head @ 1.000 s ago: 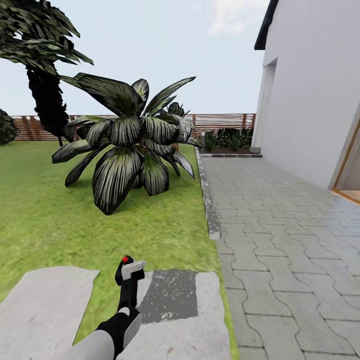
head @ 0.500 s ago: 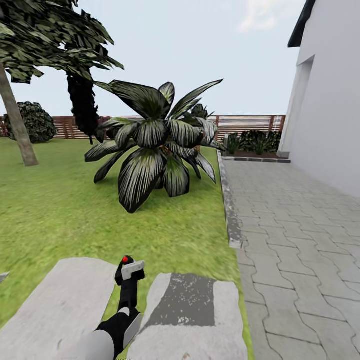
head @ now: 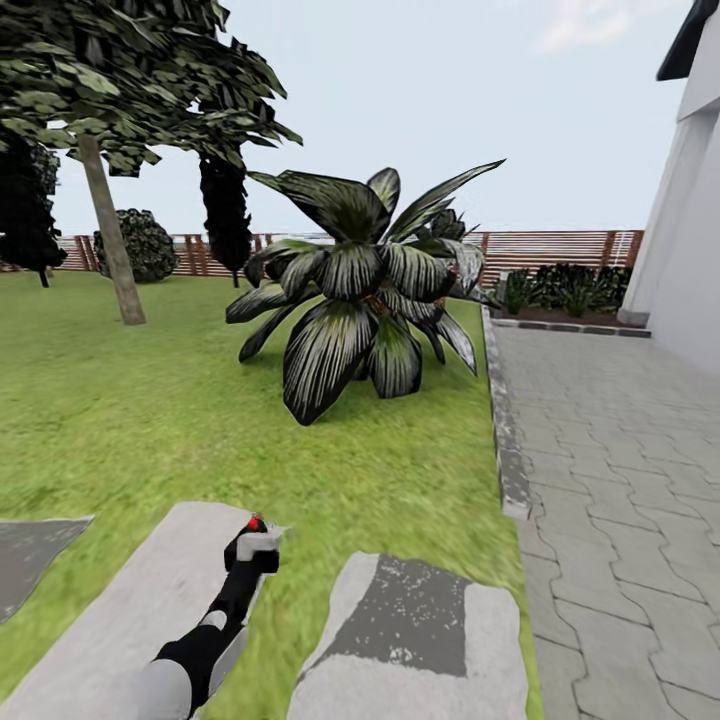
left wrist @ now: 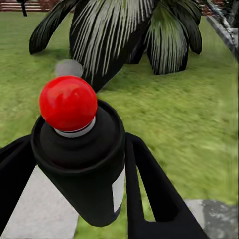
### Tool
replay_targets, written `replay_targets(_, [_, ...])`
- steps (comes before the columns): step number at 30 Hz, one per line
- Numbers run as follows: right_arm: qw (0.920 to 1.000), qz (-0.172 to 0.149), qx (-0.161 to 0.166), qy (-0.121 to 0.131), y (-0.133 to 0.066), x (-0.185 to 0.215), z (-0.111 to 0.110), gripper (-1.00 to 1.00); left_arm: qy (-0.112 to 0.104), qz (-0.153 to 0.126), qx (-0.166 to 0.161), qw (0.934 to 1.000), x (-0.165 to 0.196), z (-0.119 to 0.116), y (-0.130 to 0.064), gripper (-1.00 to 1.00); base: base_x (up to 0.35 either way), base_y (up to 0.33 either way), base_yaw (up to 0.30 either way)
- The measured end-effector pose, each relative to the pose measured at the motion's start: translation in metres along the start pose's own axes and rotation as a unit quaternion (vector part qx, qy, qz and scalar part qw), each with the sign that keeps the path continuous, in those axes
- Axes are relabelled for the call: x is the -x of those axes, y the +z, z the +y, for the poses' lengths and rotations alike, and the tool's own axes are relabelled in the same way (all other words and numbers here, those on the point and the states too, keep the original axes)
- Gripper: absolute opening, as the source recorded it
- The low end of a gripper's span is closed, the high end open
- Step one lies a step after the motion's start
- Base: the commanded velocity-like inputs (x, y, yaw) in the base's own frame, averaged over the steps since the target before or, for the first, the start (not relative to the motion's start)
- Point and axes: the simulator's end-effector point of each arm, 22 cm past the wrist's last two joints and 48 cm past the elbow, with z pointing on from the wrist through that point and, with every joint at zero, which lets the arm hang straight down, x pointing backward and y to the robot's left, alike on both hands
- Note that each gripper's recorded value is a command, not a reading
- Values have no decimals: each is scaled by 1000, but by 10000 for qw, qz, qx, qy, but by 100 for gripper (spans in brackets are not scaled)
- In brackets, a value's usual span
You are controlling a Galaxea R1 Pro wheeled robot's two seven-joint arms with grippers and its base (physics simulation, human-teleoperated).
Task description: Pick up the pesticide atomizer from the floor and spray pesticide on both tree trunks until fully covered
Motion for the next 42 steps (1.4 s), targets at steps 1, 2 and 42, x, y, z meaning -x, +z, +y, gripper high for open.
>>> replay_targets(1, [10000,11,35,9,-1,1,2,100,1,83,-13,10000,-2,17,0,-100,0,0,300])
replay_targets(2, [9999,35,99,26,-3,1,7,100,105,140,-161,9997,-2,17,0,-100,0,0,300])
replay_targets(42, [9320,625,3551,365,-237,65,322,100,693,578,-1197,9887,54,-25,-10,-100,0,0,289])
